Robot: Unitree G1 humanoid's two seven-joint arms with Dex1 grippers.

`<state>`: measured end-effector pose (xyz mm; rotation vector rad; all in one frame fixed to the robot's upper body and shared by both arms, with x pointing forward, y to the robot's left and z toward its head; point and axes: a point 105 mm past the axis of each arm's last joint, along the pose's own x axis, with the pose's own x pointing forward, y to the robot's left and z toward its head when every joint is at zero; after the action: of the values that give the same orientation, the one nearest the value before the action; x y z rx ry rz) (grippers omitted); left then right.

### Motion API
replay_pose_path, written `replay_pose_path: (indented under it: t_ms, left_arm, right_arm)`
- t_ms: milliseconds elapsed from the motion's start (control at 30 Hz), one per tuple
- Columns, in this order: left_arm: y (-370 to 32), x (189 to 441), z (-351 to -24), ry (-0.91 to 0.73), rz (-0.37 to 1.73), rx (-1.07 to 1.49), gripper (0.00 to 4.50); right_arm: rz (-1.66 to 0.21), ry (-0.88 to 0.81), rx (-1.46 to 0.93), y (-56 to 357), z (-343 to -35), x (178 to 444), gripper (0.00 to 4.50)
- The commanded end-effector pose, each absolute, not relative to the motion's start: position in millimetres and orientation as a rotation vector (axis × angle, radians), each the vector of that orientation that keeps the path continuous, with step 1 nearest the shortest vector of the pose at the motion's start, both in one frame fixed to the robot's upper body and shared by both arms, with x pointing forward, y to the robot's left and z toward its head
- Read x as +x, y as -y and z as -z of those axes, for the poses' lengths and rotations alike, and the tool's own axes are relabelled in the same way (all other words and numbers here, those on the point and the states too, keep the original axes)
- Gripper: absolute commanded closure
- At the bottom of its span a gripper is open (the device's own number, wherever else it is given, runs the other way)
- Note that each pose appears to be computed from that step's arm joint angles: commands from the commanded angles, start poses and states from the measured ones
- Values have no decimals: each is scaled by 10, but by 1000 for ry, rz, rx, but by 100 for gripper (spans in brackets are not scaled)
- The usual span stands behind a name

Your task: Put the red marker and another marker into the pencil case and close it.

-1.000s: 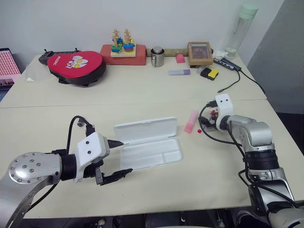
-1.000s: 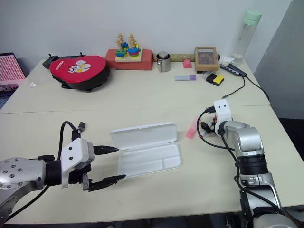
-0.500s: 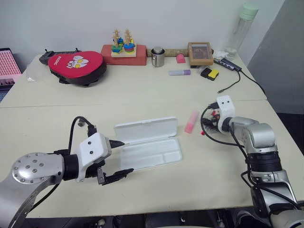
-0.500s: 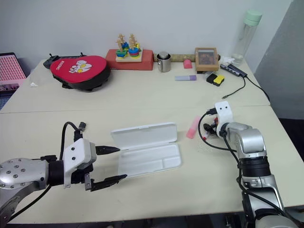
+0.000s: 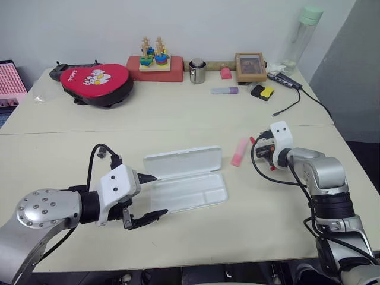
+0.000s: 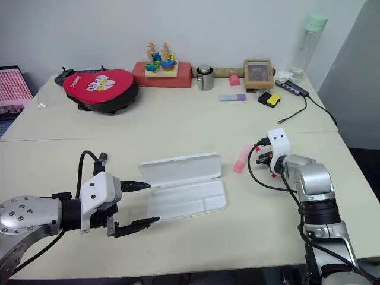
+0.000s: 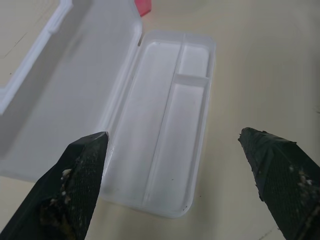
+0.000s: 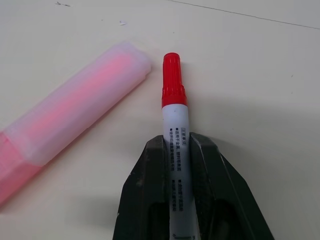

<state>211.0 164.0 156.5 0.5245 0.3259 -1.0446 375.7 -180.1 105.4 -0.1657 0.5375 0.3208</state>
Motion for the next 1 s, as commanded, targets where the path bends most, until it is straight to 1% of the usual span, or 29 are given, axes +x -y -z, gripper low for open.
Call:
replay_pose_path:
  t_ms: [33,133,233,300,467,533,633,667,700,767,833,900,1000]
  left_arm:
    - [-1584,2109,-1650,-278,1057,509,0]
    - [-1529,2123,-1751,-230,1064,446,0]
    - [-1512,2139,-1805,-211,1060,417,0]
    - [-1522,2156,-1842,-207,1054,411,0]
    - [-1558,2197,-1896,-208,1047,403,0]
    - [-1576,2202,-1924,-203,1045,392,0]
    - [-1609,2217,-1947,-201,1031,385,0]
    - [-1646,2237,-1956,-200,1012,390,0]
    - [-1673,2251,-1962,-200,999,394,0]
    - [-1751,2303,-1988,-196,959,406,0]
    - [-1796,2331,-2000,-195,939,414,0]
    - [-1861,2378,-2004,-199,911,437,0]
    - [-1948,2513,-2115,-151,854,434,0]
  right_arm:
    - [-366,-493,-211,1803,-1178,3750,422]
    - [-478,-445,-269,1720,-1279,3697,422]
    - [-577,-412,-269,1644,-1388,3622,422]
    - [-682,-393,-279,1592,-1497,3517,422]
    - [-866,-374,-384,1580,-1673,3322,422]
    - [-985,-359,-413,1511,-1773,3192,422]
    - [-1088,-343,-436,1437,-1842,3079,422]
    - [-1140,-322,-449,1357,-1865,3028,422]
    - [-1178,-307,-458,1300,-1880,2988,422]
    - [-1324,-250,-494,1034,-1902,2840,422]
    - [-1427,-198,-527,825,-1897,2737,422]
    - [-1454,-150,-563,664,-1854,2751,422]
    - [-1512,-150,-619,508,-1705,2752,422]
